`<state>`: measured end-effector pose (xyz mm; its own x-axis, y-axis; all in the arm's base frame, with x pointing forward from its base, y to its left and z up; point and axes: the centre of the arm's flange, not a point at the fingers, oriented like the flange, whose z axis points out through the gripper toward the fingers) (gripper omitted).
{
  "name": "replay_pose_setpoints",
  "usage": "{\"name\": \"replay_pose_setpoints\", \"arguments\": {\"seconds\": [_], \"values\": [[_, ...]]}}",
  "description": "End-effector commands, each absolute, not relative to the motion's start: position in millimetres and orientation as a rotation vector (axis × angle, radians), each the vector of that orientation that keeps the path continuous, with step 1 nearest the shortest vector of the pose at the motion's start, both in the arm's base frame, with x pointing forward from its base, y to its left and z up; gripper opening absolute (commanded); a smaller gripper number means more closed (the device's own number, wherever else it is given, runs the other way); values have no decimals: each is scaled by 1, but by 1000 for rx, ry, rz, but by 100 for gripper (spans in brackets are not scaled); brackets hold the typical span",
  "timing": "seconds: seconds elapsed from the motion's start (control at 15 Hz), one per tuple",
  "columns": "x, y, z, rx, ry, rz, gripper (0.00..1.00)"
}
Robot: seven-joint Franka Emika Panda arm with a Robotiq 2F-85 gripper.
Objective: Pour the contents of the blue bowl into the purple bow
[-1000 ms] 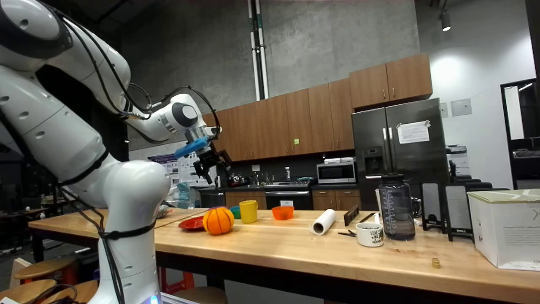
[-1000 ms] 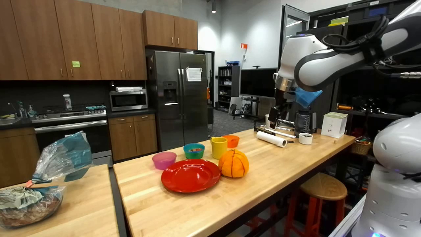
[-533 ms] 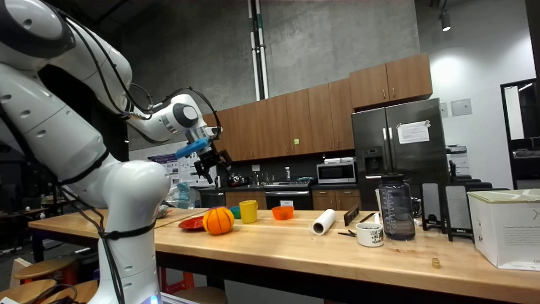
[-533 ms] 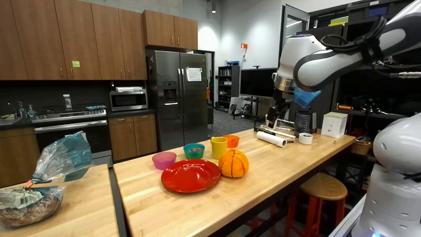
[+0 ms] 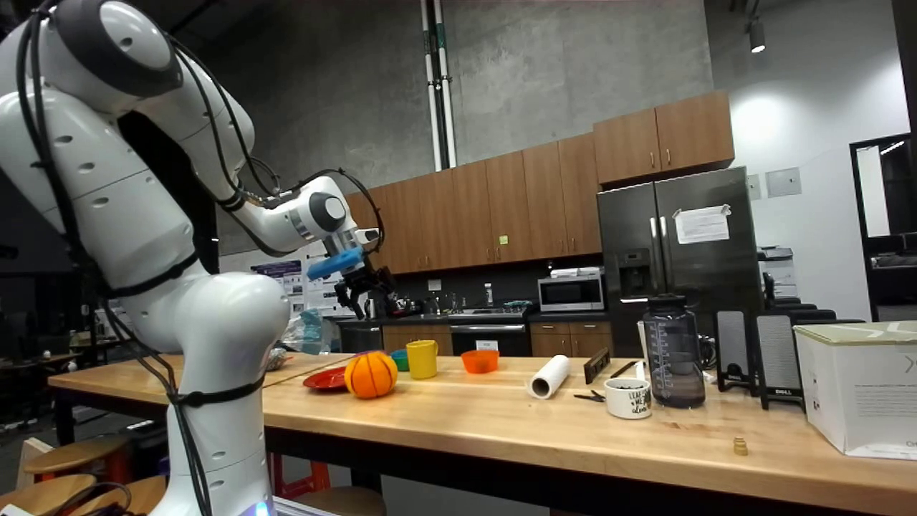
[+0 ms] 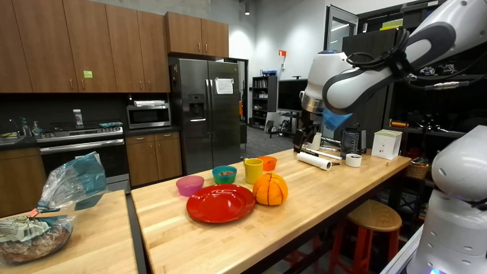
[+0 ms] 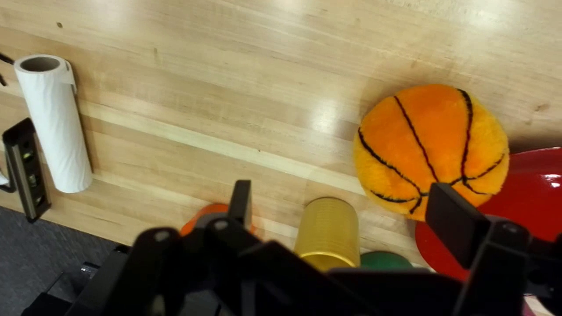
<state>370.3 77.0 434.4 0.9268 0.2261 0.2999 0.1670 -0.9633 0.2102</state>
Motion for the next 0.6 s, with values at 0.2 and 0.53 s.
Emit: {"name": "replay_pose_setpoints", "arguments": {"seconds": [0.2, 0.53], "values": [[423, 118, 426, 2922, 371, 462, 100], [417, 118, 424, 2934, 392, 462, 100]]}}
